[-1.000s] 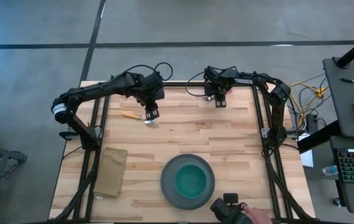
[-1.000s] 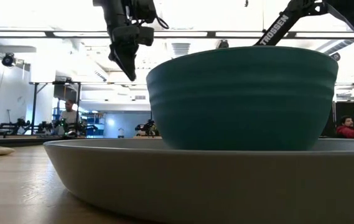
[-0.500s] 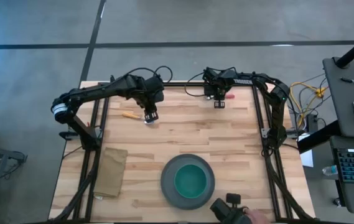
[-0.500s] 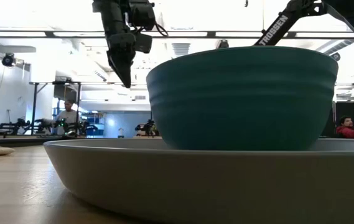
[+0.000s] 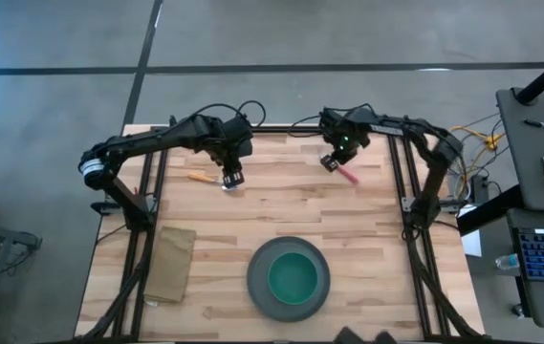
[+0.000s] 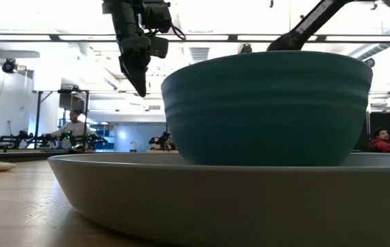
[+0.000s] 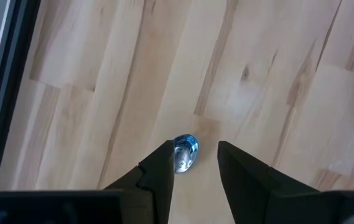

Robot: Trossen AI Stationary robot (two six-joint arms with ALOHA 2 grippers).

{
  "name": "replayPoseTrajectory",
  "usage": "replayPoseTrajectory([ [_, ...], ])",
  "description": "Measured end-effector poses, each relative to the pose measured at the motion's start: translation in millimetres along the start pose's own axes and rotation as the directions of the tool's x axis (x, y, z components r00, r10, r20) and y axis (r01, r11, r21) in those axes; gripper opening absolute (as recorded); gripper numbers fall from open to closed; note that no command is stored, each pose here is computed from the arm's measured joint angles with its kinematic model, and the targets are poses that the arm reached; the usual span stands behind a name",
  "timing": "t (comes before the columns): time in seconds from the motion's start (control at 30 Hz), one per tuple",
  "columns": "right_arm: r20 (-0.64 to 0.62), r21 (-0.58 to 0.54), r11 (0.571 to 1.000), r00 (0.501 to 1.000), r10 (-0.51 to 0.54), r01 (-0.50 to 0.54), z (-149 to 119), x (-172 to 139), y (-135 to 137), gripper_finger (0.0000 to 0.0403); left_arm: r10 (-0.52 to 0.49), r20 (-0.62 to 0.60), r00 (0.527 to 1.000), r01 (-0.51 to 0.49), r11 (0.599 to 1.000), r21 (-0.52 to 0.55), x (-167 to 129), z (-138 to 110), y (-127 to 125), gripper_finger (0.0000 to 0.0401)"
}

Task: Set table place
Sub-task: Put the fork to the right side of the plate

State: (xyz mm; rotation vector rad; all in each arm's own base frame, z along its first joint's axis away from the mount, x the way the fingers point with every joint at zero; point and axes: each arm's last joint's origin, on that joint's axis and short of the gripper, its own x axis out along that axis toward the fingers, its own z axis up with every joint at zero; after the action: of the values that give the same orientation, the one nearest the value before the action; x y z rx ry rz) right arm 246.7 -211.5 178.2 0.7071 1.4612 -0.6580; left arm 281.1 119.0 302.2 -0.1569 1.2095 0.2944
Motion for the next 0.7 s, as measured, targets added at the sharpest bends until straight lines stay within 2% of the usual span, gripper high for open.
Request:
replayPoseTrajectory([
  [0.1,0.031,0.081,0.997,0.999,0.009,-0.012,-24.8,-16.7,18.3,0.0007,0.000,0.001,1.000,0.000,1.000,0.021,0.0,0.1,0.0,0.0109],
  [0.2,0.018,0.119,0.993,1.000,-0.001,-0.002,-57.1,-18.8,34.7,0.0006,0.001,0.007,1.000,-0.001,1.000,0.025,0.2,0.7,0.1,0.0109],
  [0.3,0.103,0.133,0.988,0.990,-0.092,0.078,-83.2,-20.5,44.6,0.0007,0.003,0.027,1.000,-0.004,0.999,0.045,0.1,2.6,0.3,0.0109],
  [0.37,0.132,0.123,0.988,0.985,-0.112,0.096,-93.8,-17.5,46.0,0.0010,0.004,0.038,0.999,-0.006,0.998,0.060,0.3,3.6,0.3,0.0109],
  [0.5,0.150,0.092,0.991,0.983,-0.107,0.094,-94.4,-11.7,40.7,0.0038,0.004,0.051,0.999,-0.008,0.997,0.071,0.2,4.8,0.5,0.0109],
  [0.63,0.148,0.089,0.992,0.983,-0.106,0.094,-75.1,-4.1,27.6,0.0098,0.004,0.052,0.999,-0.008,0.998,0.069,0.2,4.9,0.5,0.0109],
  [0.7,0.130,0.100,0.994,0.989,-0.064,0.051,-61.1,-1.2,21.3,0.0132,0.005,0.052,0.999,-0.008,0.998,0.068,0.2,4.9,0.5,0.0109],
])
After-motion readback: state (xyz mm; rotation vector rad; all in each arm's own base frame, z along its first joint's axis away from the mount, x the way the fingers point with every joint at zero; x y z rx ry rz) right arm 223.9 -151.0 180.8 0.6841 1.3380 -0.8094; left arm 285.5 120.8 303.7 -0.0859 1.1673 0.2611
